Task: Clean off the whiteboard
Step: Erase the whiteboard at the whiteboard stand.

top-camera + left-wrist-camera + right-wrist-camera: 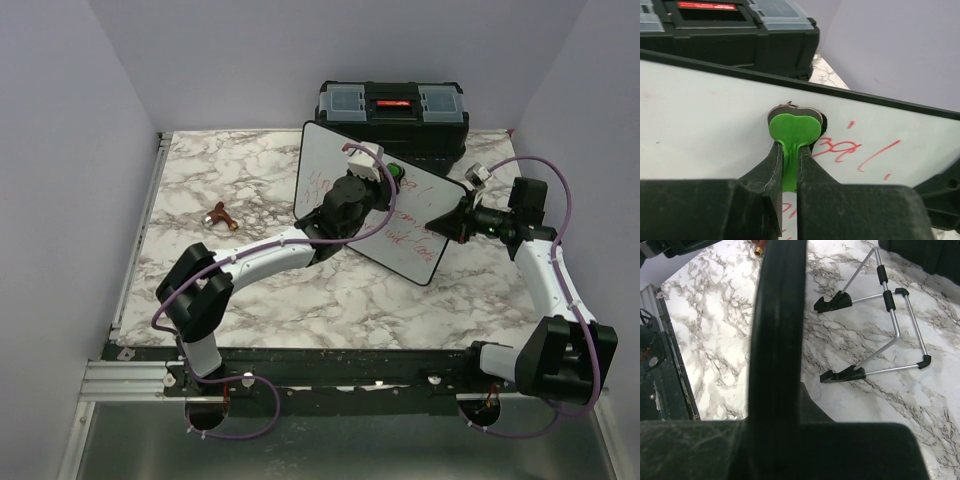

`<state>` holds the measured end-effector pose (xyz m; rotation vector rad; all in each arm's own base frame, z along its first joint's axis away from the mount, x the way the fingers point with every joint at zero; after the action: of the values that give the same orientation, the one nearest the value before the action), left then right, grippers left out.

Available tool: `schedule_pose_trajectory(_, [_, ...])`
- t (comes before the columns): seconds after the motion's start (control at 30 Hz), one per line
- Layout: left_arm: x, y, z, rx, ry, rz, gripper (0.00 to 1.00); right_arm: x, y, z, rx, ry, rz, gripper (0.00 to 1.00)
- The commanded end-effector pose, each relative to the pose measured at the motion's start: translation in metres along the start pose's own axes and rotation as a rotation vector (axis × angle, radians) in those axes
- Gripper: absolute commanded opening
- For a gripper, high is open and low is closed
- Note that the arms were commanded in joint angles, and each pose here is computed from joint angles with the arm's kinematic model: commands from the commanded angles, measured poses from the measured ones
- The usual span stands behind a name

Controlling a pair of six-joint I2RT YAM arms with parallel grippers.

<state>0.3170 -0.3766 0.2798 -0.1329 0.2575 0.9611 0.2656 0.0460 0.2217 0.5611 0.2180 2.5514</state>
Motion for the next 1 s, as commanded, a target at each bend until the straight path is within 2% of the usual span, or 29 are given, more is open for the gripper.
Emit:
schedule_pose_trajectory(0.0, [0.077,-0.003,-0.034,0.12,-0.086,0.231,0.0,0.031,-0.006,0.001,-0.014,0.054,0.178,0.01])
schedule_pose_trajectory(0.27, [0.073,-0.001,-0.015,0.083,-0.064,0.189,0.0,0.031,-0.007,0.001,-0.013,0.051,0.179,0.01])
schedule_pose_trajectory(0.63, [0.007,0.01,-0.038,0.099,-0.019,0.06,0.0,0.03,-0.007,0.0,-0.011,0.046,0.178,0.01])
schedule_pose_trajectory(0.97, [0.003,0.02,-0.076,0.164,-0.024,0.048,0.0,0.031,-0.006,0.001,-0.013,0.049,0.18,0.01])
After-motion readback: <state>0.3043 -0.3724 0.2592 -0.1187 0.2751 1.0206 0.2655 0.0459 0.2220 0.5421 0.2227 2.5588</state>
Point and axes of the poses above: each gripper's point midway between its finger pads, its own y axis back along the fingers, its own x axis along the line the jaws close on, z = x × y, the point moved 7 cm from there along y, back along the fingers, and after that the axes turned 4 degrees about -y, right-handed, at the moved point
